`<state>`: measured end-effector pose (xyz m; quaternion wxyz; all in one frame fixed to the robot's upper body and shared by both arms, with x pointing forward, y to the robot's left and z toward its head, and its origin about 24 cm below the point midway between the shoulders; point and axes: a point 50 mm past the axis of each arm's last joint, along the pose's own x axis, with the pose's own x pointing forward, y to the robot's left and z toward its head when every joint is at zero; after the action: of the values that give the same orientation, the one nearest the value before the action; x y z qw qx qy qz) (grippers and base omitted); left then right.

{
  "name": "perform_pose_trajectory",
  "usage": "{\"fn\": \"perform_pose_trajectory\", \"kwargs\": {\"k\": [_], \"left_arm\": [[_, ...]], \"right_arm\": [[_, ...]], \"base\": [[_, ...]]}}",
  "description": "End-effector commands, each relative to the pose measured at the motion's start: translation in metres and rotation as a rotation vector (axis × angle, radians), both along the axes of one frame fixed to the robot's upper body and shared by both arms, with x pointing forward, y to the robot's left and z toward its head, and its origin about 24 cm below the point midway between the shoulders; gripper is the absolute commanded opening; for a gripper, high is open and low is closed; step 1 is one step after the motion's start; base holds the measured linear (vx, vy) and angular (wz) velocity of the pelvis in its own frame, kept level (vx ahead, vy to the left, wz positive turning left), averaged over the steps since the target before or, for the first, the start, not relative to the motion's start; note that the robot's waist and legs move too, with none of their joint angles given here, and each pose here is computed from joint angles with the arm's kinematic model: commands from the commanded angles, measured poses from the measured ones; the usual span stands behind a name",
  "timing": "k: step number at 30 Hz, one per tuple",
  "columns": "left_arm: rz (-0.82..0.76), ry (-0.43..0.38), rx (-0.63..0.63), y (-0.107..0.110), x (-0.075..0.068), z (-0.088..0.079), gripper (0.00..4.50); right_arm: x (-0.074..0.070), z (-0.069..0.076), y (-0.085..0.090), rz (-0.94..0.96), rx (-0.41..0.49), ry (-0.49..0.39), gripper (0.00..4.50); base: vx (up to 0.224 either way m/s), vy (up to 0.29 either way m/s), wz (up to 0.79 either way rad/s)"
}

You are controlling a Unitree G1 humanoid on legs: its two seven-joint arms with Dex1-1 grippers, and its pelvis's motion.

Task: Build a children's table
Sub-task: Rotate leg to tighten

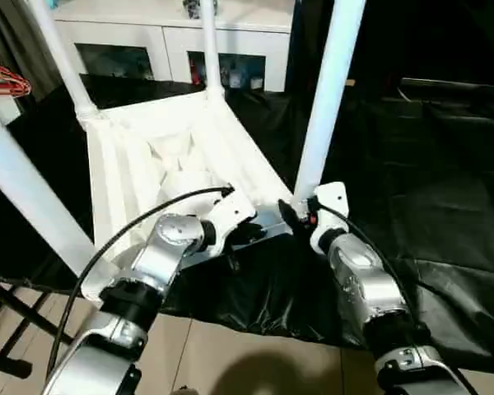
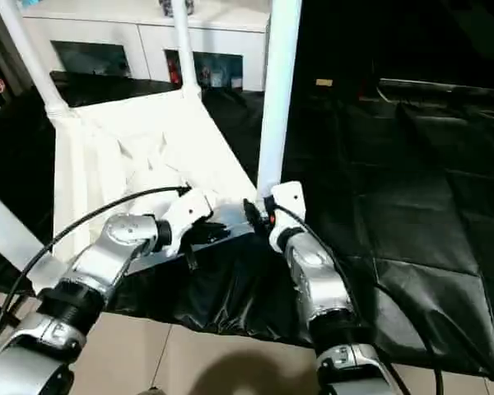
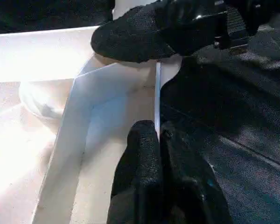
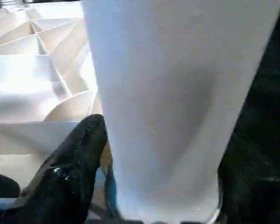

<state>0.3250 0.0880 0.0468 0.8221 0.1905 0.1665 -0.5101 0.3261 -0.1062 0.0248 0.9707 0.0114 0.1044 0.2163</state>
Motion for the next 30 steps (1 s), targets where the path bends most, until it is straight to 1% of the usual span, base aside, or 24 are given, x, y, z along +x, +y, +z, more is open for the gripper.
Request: {"fn": "perform_pose_trajectory", "kwargs": {"k": [1, 2, 5, 8, 9, 10, 13, 14, 16, 23, 27, 28, 29, 30], "left_arm": [[-0.112, -0.091, -0.092, -0.032, -0.004, 0.021, 0.0], [-0.123, -0.087, -0.094, -0.031, -0.005, 0.021, 0.0], [-0.159, -0.078, -0.086, -0.025, -0.007, 0.02, 0.0], [-0.237, -0.056, -0.056, -0.012, -0.01, 0.019, 0.0], [-0.24, -0.055, -0.055, -0.011, -0.01, 0.019, 0.0], [-0.269, -0.053, -0.044, -0.007, -0.011, 0.019, 0.0], [-0.33, -0.028, -0.06, 0.0, -0.014, 0.021, 0.0], [-0.33, -0.028, -0.06, 0.0, -0.014, 0.021, 0.0], [-0.388, -0.007, -0.061, 0.007, -0.016, 0.024, 0.0], [-0.461, 0.025, -0.022, 0.02, -0.017, 0.025, 0.0], [-0.471, 0.025, 0.006, 0.028, -0.014, 0.026, 0.0], [-0.466, 0.023, 0.006, 0.029, -0.013, 0.027, 0.0], [-0.463, 0.022, 0.006, 0.029, -0.013, 0.027, 0.0], [-0.461, 0.022, 0.005, 0.03, -0.012, 0.028, 0.0]], "right_arm": [[-0.018, -0.017, 0.037, 0.212, 0.022, 0.089, 3.67], [-0.019, -0.016, 0.034, 0.224, 0.018, 0.082, 3.76], [-0.02, -0.013, 0.025, 0.28, 0.014, 0.064, 3.76], [-0.028, -0.004, 0.01, 0.469, -0.025, 0.027, 3.76], [-0.029, -0.004, 0.009, 0.477, -0.026, 0.026, 3.76], [-0.033, -0.002, 0.004, 0.542, -0.036, 0.024, 3.76], [-0.038, 0.003, -0.006, 0.65, -0.043, 0.017, 3.76], [-0.038, 0.003, -0.006, 0.65, -0.043, 0.017, 3.76], [-0.044, 0.009, -0.014, 0.759, -0.045, 0.019, 3.76], [-0.05, 0.018, -0.024, 0.916, -0.06, 0.037, 3.76], [-0.053, 0.017, -0.027, 0.983, -0.085, 0.07, 3.76], [-0.054, 0.017, -0.027, 0.986, -0.086, 0.074, 3.62], [-0.054, 0.017, -0.027, 0.99, -0.086, 0.078, 3.62], [-0.054, 0.017, -0.026, 0.995, -0.085, 0.084, 3.52]], "base": [[0.0, 0.0, 0.0], [0.0, 0.0, 0.0], [0.0, 0.0, 0.0], [0.0, 0.0, 0.0], [0.0, 0.0, 0.0], [0.0, 0.0, 0.0], [0.0, 0.0, 0.0], [0.0, 0.0, 0.0], [0.0, 0.0, 0.0], [0.0, 0.0, 0.0], [0.0, 0.0, 0.0], [0.0, 0.0, 0.0], [0.0, 0.0, 0.0], [0.0, 0.0, 0.0]]}}
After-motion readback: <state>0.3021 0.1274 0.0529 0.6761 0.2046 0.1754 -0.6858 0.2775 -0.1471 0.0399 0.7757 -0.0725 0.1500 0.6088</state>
